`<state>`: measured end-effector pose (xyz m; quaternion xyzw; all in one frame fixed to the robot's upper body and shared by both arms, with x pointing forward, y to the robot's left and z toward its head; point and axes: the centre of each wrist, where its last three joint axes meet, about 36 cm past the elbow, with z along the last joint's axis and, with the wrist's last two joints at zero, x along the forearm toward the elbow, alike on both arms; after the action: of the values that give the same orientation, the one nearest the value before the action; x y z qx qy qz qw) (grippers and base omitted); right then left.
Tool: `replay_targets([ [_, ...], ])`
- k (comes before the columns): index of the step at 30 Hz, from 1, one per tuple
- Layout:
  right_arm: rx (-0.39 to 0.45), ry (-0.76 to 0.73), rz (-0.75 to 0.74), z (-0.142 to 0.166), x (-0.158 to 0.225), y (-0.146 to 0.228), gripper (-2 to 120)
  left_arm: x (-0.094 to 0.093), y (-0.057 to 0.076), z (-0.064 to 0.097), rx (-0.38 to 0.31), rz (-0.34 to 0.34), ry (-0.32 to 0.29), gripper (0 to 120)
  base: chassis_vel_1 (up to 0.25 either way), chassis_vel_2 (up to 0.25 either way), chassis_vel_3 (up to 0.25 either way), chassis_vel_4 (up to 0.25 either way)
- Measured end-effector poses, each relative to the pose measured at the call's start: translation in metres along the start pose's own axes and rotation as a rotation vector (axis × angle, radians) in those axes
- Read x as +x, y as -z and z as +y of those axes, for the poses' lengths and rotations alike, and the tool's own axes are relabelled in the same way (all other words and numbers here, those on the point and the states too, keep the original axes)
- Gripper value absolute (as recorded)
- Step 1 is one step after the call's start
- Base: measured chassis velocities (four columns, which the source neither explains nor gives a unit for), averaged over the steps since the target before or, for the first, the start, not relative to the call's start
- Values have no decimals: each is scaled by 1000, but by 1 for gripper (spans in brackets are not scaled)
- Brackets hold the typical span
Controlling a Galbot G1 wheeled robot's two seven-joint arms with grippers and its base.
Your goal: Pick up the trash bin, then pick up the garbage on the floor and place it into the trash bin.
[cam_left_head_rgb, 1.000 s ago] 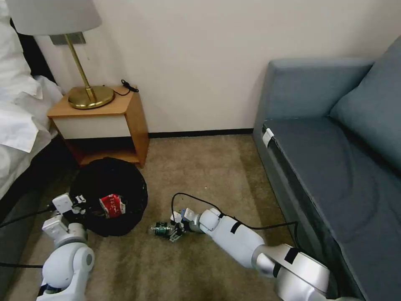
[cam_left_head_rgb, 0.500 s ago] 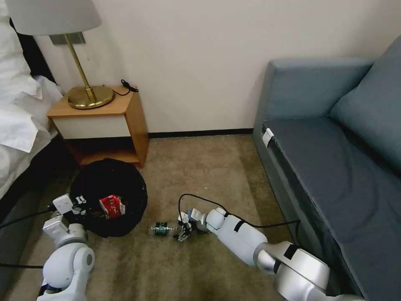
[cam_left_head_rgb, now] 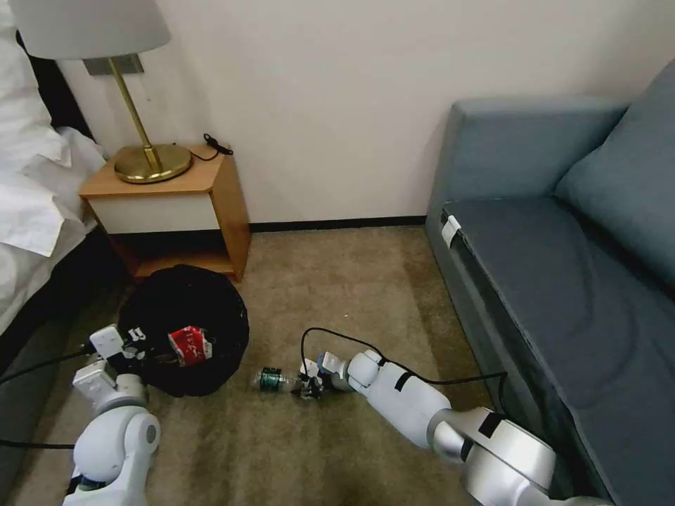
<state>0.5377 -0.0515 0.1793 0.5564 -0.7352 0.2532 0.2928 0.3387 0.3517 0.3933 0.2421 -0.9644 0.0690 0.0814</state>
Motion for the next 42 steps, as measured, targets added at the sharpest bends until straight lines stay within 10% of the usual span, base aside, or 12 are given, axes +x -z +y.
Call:
replay_targets([
  [23,-58,-37,-95,-10,8,16,30,1,0,7,-11,6,8,5,0,0,0,0],
  [42,-182,-356,-390,-125,103,77,30,11,0,7,-14,18,-10,5,0,0,0,0],
])
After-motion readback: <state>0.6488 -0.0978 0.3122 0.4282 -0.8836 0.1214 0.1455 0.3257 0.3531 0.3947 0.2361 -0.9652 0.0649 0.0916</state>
